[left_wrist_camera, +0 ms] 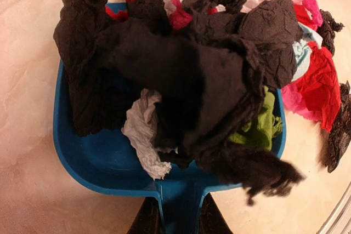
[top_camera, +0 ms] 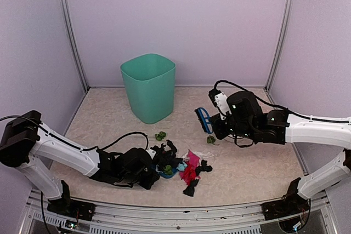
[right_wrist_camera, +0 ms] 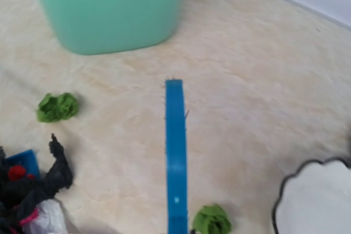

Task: Sweep away the paper scraps from the table
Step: Sweep the paper scraps into the dustpan, then dump the paper scraps in the dustpan into the trash bin.

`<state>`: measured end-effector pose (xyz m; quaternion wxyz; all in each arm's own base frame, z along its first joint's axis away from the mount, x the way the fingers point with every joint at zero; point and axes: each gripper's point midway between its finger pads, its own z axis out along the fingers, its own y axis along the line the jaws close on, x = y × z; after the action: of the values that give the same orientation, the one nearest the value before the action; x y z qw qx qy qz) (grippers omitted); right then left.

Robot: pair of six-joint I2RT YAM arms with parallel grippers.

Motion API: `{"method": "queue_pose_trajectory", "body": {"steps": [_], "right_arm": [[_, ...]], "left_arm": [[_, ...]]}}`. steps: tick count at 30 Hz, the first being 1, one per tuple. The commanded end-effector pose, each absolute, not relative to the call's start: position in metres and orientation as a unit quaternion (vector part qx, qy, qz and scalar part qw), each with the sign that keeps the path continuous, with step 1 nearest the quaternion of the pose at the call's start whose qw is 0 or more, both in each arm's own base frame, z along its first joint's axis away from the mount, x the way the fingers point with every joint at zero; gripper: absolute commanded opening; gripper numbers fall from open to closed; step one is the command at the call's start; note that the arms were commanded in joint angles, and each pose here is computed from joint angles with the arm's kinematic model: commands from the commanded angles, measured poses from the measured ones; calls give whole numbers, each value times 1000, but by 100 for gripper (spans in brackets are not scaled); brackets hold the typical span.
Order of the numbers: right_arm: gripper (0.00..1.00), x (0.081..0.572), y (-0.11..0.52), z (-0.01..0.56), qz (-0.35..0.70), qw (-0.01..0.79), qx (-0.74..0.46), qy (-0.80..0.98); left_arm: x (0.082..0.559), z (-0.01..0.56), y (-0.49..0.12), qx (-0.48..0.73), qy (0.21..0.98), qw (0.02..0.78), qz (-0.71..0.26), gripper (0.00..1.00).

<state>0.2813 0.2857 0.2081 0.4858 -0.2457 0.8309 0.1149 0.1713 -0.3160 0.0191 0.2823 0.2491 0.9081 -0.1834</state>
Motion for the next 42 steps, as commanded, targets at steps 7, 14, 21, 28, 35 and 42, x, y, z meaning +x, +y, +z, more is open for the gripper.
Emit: {"method": "queue_pose_trajectory", "body": {"steps": [7, 14, 21, 28, 35, 42], "right_arm": [[0, 280, 230, 201, 145, 496, -120, 848], [0, 279, 213, 203, 155, 502, -84, 846], [0, 278, 203, 212, 159, 515, -65, 840], [0, 278, 200, 215, 163, 519, -57, 837], [0, 277, 200, 215, 167, 520, -56, 836], [0, 277, 200, 213, 169, 520, -54, 836]], "left_arm": [[195, 60, -329, 245, 891, 338, -178, 0], [202, 93, -337, 242, 882, 358, -189, 0], [213, 135, -342, 240, 871, 377, -203, 0], [224, 179, -345, 243, 864, 395, -199, 0], [241, 222, -340, 239, 863, 400, -194, 0], [266, 262, -332, 224, 863, 396, -222, 0]]}}
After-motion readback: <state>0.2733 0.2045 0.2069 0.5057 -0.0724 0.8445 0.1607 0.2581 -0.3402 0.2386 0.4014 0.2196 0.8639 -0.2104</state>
